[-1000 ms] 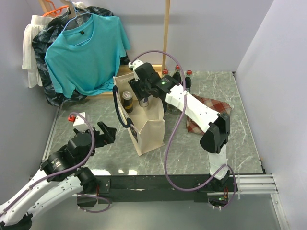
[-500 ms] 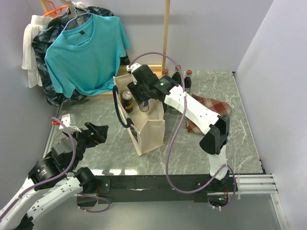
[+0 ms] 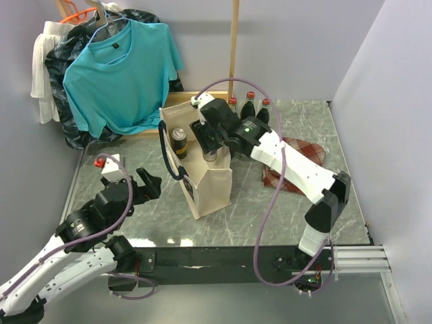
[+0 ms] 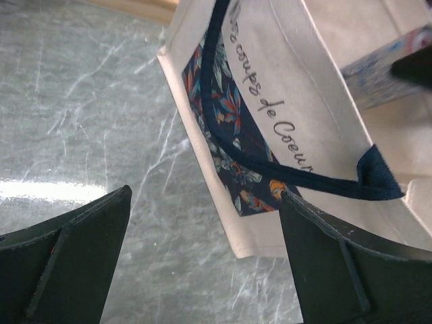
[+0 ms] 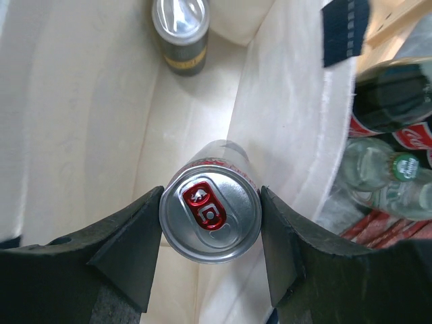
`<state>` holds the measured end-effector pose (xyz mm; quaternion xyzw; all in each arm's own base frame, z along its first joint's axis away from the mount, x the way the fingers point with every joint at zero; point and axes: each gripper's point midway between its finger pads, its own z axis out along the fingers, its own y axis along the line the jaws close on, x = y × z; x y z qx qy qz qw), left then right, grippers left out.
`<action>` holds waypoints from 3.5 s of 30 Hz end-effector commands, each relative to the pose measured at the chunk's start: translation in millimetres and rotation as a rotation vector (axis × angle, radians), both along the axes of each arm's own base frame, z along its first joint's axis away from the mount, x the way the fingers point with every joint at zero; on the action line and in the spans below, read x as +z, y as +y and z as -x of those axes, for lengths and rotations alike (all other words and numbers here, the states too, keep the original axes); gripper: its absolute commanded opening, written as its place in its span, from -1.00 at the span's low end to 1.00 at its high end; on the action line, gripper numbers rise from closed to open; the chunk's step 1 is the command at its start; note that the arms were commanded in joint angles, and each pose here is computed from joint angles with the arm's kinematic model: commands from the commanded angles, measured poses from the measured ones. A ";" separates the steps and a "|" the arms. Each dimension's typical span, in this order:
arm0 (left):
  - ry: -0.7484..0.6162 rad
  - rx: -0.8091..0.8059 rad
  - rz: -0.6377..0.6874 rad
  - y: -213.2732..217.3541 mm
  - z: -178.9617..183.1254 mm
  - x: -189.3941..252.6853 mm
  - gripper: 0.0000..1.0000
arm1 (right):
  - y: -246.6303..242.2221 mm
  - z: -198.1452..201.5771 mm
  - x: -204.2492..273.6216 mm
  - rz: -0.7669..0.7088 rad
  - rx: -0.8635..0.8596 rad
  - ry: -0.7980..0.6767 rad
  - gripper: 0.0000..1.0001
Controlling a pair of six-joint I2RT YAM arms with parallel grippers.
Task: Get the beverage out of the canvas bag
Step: Take out the drink from the canvas bag, then place the drink at the center of the board.
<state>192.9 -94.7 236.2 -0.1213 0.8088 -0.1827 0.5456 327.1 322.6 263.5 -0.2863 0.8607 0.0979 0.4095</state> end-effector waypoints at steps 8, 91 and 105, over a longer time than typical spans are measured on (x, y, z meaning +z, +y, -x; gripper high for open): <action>-0.094 0.002 0.120 11.5 12.0 25.4 0.93 | 7.9 6.1 74.7 -0.180 -0.020 -0.184 -1.00; -0.122 -0.015 0.165 13.9 18.3 32.0 0.93 | -131.5 66.3 158.1 -0.270 -0.324 -0.484 -1.00; -0.090 0.036 0.135 18.8 13.6 24.5 0.93 | -142.1 37.1 78.9 -0.310 -0.340 -0.363 -1.00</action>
